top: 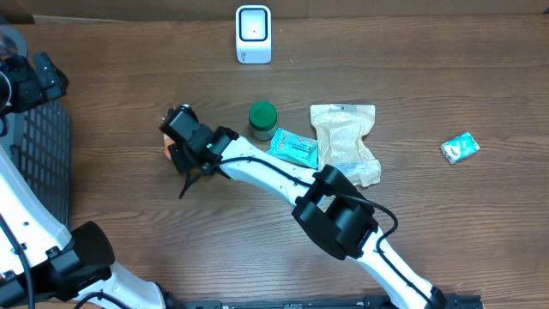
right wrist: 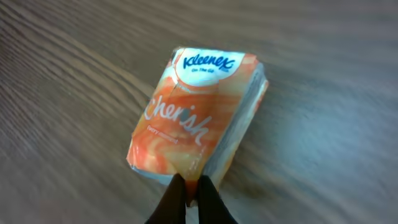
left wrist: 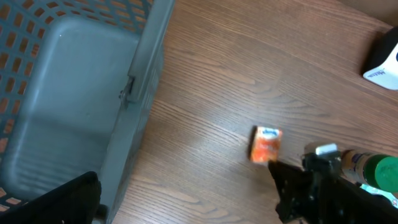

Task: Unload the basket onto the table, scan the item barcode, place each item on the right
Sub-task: 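Reach the right gripper to the orange tissue pack and grasp it, then lift the orange tissue pack and adjust the grip near the jar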

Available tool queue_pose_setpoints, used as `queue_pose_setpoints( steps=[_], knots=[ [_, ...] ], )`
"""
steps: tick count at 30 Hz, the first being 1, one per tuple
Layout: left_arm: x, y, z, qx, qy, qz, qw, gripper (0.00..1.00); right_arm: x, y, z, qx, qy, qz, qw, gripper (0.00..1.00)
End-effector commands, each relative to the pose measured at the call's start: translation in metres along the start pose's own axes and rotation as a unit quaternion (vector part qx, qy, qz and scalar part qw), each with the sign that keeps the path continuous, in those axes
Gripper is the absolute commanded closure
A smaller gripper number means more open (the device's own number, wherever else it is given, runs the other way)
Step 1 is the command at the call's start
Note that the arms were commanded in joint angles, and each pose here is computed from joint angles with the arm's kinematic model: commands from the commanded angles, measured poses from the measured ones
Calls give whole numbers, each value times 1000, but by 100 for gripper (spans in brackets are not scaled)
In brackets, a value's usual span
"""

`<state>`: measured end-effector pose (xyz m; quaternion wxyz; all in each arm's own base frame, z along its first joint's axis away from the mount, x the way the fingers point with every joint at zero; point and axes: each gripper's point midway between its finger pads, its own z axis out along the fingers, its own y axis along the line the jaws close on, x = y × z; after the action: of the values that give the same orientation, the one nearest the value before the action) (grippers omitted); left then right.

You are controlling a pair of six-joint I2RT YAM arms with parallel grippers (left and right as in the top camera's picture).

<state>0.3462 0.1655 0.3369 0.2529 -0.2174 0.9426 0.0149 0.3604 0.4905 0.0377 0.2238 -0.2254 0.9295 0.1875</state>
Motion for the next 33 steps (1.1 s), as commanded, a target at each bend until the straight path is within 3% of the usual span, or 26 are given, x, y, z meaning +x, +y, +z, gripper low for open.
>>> queue_pose_setpoints(
  steps=[1,9,25,28,30,33],
  knots=[
    [-2,-4,-10,2,-14,14,1000,1,-44,18,-72,-37,-37,4,999,96],
    [-2,-4,-10,2,-14,14,1000,0,20,-41,-95,-24,146,69,987,96],
    [-2,-4,-10,2,-14,14,1000,1,48,-66,-98,-13,213,78,974,95],
    [-2,-4,-10,2,-14,14,1000,0,53,-69,-102,-19,229,89,969,68],
    [-2,-4,-10,2,-14,14,1000,0,55,-69,-105,-33,240,101,965,56],
    [-2,-4,-10,2,-14,14,1000,0,54,-76,-108,-37,245,119,961,48]
  ],
)
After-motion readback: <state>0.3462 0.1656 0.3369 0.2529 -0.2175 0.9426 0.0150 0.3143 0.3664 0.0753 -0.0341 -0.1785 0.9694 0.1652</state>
